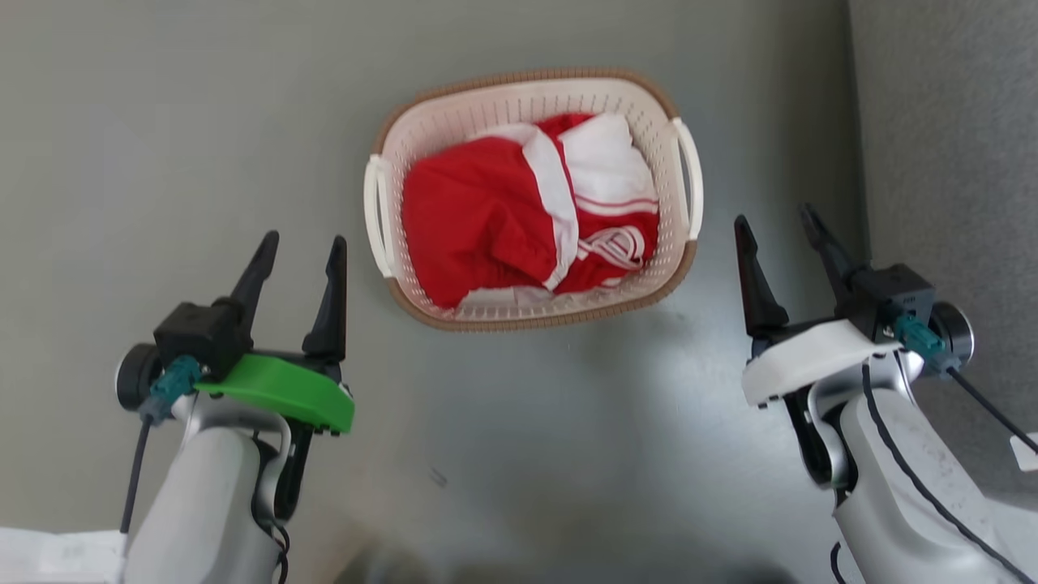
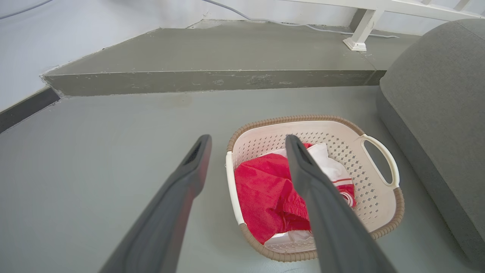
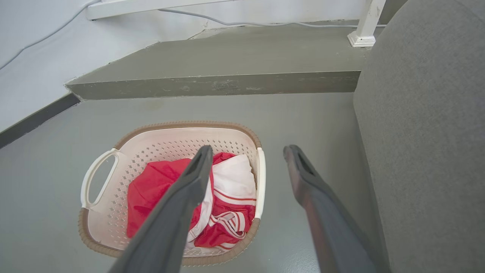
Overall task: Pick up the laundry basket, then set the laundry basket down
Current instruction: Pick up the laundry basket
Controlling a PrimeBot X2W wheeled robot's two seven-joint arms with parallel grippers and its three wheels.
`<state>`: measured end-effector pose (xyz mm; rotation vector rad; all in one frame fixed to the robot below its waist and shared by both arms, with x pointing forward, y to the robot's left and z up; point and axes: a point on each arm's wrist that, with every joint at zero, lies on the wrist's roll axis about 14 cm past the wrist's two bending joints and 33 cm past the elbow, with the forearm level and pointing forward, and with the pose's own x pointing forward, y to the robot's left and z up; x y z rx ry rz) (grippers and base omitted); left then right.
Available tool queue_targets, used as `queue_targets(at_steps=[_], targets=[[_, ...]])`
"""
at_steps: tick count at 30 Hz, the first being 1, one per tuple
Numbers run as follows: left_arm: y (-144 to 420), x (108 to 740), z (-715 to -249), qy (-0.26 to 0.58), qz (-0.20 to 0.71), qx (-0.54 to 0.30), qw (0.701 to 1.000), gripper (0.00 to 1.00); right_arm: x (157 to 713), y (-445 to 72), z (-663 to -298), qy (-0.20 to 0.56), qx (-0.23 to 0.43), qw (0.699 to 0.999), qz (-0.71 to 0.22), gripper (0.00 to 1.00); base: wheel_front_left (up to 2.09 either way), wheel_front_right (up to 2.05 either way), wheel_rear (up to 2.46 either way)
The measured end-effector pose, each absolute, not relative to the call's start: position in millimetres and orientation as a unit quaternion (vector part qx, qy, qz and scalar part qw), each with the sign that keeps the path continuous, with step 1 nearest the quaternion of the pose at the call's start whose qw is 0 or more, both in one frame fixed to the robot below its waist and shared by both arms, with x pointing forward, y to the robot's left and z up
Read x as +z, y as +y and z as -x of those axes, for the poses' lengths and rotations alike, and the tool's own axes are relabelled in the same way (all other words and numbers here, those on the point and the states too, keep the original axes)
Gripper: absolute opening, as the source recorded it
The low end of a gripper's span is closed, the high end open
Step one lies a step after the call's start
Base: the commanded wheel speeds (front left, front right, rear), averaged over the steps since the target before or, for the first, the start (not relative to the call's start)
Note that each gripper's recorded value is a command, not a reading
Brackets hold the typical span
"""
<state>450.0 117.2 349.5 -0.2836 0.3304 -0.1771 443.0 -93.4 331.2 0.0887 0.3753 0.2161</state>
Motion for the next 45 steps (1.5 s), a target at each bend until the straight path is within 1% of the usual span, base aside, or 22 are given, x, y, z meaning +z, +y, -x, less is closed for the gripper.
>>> queue_targets(at_steps=[11, 18, 31, 45], targets=[[117, 304, -471, 0.197, 0.142, -0.087, 0.966, 1.00, 294, -92, -464, 0.207, 0.105, 0.972, -0.047, 1.00, 0.00, 0.00, 0.00], [107, 269, -487, 0.218, 0.143, -0.106, 0.960, 1.00, 263, -96, -478, 0.225, 0.092, 0.969, -0.048, 1.00, 0.00, 0.00, 0.00], [99, 204, -484, 0.284, 0.132, -0.123, 0.942, 1.00, 212, -93, -478, 0.276, 0.098, 0.955, -0.047, 1.00, 0.00, 0.00, 0.00], [87, 174, -495, 0.325, 0.116, -0.150, 0.927, 1.00, 186, -90, -495, 0.313, 0.118, 0.942, -0.037, 1.00, 0.00, 0.00, 0.00]])
